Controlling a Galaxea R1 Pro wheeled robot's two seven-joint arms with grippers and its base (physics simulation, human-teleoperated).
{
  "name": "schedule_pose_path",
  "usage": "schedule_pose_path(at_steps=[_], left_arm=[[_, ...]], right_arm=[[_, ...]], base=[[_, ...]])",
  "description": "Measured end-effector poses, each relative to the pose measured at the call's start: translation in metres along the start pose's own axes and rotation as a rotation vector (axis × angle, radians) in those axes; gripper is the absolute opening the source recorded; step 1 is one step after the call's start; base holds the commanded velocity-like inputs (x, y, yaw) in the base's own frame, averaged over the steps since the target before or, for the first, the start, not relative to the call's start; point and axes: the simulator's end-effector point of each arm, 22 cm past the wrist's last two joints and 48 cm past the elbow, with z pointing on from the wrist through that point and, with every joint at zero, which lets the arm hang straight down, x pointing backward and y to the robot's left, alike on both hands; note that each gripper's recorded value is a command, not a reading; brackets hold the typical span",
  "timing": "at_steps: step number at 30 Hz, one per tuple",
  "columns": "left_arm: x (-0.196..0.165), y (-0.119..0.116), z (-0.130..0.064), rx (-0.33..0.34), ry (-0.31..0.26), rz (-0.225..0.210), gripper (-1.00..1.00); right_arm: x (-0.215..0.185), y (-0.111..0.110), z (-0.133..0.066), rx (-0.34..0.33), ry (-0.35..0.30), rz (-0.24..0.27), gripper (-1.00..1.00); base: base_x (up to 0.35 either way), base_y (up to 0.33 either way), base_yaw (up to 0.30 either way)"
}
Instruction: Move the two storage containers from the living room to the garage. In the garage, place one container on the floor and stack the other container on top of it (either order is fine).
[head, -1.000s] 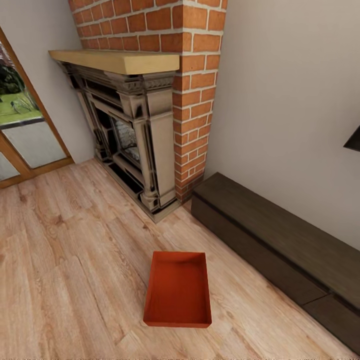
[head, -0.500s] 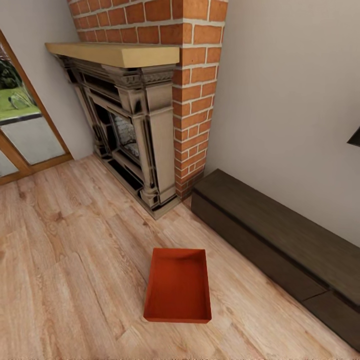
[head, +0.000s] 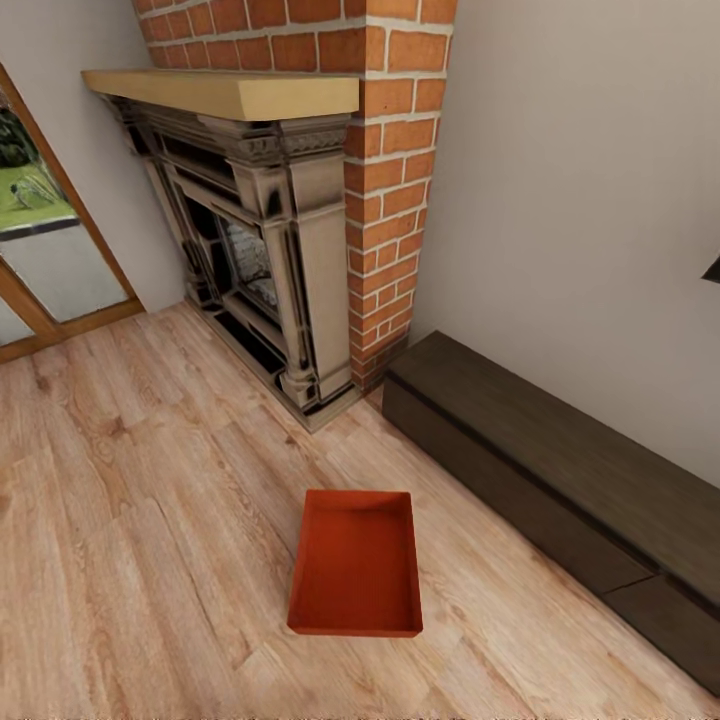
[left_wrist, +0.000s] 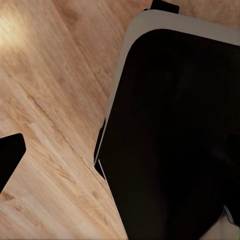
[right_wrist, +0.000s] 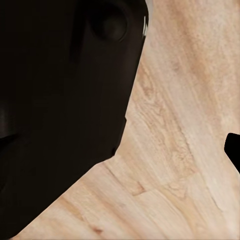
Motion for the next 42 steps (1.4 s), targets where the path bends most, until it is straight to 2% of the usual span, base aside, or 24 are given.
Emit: schedule_pose_path(at_steps=[35, 42], left_arm=[[0.0021, 0.0005, 0.0006, -0.001, 0.005, 0.001, 1.00], [0.0026, -0.0048, 0.0000, 0.006, 0.006, -0.011, 1.00]], right_arm=[[0.0005, 0.0020, 0.0001, 0.002, -0.001, 0.002, 1.00], [-0.0018, 0.0046, 0.0003, 0.007, 0.004, 0.023, 1.00]], base=[[0.000, 0.000, 0.001], [0.000, 0.000, 0.000]])
